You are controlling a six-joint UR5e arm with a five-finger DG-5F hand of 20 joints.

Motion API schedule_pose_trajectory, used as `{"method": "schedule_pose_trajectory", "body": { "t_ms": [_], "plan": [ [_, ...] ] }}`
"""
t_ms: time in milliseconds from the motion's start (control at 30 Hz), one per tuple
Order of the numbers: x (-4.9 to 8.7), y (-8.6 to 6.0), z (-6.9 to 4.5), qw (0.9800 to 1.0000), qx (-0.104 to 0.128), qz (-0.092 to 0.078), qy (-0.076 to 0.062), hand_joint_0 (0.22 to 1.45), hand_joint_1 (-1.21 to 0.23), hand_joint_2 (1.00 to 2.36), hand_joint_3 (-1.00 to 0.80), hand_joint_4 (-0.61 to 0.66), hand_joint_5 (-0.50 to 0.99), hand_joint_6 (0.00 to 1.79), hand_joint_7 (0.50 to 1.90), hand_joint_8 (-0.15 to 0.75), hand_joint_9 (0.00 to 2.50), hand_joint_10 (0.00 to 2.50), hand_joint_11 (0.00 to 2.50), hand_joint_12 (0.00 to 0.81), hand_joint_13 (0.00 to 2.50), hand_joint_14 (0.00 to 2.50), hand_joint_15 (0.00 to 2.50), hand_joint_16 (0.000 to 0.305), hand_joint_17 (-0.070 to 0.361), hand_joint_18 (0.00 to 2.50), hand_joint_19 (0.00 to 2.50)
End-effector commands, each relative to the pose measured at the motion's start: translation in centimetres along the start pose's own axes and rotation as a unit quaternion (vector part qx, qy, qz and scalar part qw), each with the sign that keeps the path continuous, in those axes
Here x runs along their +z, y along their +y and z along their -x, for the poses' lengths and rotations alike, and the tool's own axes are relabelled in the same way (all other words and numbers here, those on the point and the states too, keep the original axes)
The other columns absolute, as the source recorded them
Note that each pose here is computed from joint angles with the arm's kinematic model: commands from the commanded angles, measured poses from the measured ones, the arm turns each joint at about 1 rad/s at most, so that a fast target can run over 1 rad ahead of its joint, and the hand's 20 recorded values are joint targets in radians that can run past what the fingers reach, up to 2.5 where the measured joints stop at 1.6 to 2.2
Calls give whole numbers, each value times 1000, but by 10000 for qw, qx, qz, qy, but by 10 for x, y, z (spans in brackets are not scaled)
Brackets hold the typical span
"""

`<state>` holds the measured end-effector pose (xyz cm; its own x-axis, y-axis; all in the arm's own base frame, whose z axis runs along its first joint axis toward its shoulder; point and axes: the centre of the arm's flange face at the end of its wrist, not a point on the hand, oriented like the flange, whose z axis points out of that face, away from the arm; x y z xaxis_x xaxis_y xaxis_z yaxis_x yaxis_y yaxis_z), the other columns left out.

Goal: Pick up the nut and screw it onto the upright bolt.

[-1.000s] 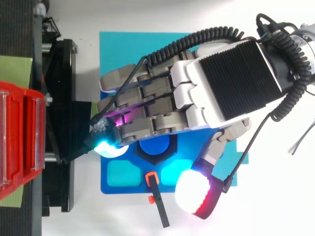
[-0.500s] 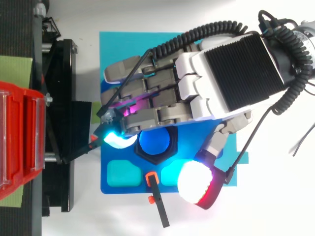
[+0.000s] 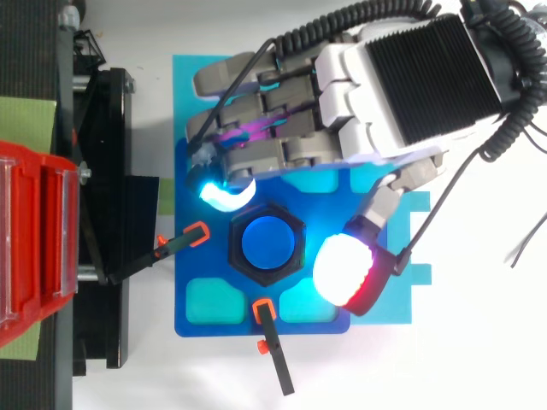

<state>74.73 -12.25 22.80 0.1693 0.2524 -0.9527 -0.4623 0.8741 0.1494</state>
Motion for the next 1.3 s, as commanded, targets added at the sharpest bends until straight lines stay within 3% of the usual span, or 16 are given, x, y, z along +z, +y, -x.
{"method": "schedule_pose_trajectory", "body": {
  "t_ms": [0,200,267,433,533,800,1000,1267],
  "plan": [
    [-6,-7,2,10000,-16,8,17,505,-111,1000,-500,202,-17,502,1478,261,854,0,0,234,649,0,0,26,59,391,54],
    [-15,-19,8,10000,-78,32,-13,506,-114,1000,-500,202,-18,502,1478,259,863,0,0,233,667,0,0,26,59,405,61],
    [-16,-20,9,10000,-72,28,-27,506,-115,1000,-500,219,-25,503,1412,259,869,0,0,235,668,0,0,26,59,408,64],
    [-8,-20,16,9996,-160,102,-187,503,-115,1000,-500,253,-71,504,906,243,849,0,0,232,662,0,0,27,60,406,63],
    [-1,-15,19,9994,-162,196,-235,500,-117,1000,-500,228,-85,503,782,231,825,0,0,229,649,0,0,28,62,390,65],
    [12,-6,23,9984,-222,316,-402,493,-107,1000,-500,213,-97,502,697,215,779,0,0,228,589,0,0,28,64,345,39],
    [26,15,13,9989,-118,314,-332,490,-100,1000,-500,220,-98,502,699,219,769,0,0,233,578,0,0,29,65,327,38],
    [29,23,7,9994,-33,270,-228,490,-99,1000,-500,213,-97,502,707,221,768,0,0,236,580,0,0,29,65,327,35]
  ]
}}
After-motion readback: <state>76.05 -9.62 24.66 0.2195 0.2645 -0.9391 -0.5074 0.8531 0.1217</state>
